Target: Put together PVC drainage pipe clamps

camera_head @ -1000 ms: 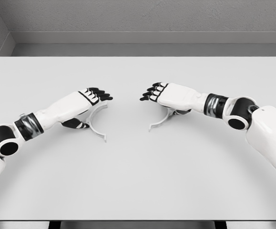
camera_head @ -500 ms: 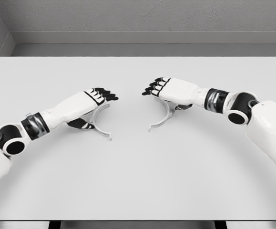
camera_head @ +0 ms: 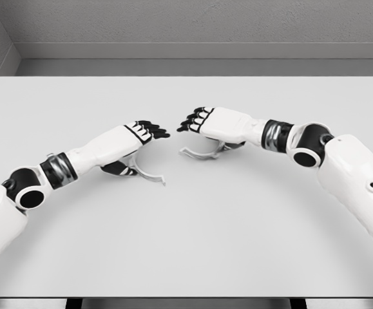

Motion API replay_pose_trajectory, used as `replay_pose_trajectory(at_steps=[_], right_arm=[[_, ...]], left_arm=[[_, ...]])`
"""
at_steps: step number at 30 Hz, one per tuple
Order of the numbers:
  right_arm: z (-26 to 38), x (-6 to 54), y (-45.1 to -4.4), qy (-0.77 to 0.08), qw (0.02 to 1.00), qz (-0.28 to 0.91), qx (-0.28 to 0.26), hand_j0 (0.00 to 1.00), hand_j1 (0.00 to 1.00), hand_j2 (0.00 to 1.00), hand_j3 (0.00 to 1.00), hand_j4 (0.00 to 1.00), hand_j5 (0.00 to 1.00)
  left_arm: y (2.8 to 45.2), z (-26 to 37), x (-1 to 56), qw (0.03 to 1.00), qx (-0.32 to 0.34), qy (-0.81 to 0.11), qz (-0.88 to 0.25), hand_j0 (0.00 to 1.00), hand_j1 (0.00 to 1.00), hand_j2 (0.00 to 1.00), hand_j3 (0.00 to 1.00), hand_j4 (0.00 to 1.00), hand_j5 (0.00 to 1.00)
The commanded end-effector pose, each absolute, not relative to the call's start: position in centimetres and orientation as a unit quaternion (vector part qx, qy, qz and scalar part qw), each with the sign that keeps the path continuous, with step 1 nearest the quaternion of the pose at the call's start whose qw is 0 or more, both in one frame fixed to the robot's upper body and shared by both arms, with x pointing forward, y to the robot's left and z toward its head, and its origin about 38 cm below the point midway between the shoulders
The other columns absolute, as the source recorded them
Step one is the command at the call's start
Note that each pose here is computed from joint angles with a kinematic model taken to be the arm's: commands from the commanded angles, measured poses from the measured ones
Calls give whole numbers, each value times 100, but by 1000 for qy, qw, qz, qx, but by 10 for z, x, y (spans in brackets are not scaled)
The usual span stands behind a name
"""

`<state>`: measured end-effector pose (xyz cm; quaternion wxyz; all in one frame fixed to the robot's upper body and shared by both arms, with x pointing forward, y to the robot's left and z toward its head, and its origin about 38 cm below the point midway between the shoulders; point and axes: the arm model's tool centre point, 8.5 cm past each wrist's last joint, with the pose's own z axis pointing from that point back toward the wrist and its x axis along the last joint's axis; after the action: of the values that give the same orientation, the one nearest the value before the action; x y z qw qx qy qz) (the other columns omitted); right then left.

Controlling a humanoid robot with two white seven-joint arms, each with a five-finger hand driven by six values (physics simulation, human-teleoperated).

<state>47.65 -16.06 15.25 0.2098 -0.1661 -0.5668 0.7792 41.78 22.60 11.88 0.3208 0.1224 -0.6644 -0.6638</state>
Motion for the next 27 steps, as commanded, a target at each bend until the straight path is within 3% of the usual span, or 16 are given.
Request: replay_pose_trajectory(at_steps=[1, 7, 27], right_arm=[[154, 478, -165, -567, 214, 778, -168, 100, 100, 100, 100, 100, 100], [172, 507, -201, -553, 249, 768, -207, 100, 100, 100, 100, 100, 100], [144, 534, -157, -529, 285, 779, -179, 100, 100, 100, 100, 100, 100]], left_arm=[[231, 121, 419, 325, 125, -666, -660, 100, 100, 100, 100, 100, 100], [259, 125, 421, 332, 146, -649, -669, 100, 100, 100, 100, 100, 100], [285, 136, 440, 345, 176, -634, -670, 100, 100, 100, 100, 100, 100]])
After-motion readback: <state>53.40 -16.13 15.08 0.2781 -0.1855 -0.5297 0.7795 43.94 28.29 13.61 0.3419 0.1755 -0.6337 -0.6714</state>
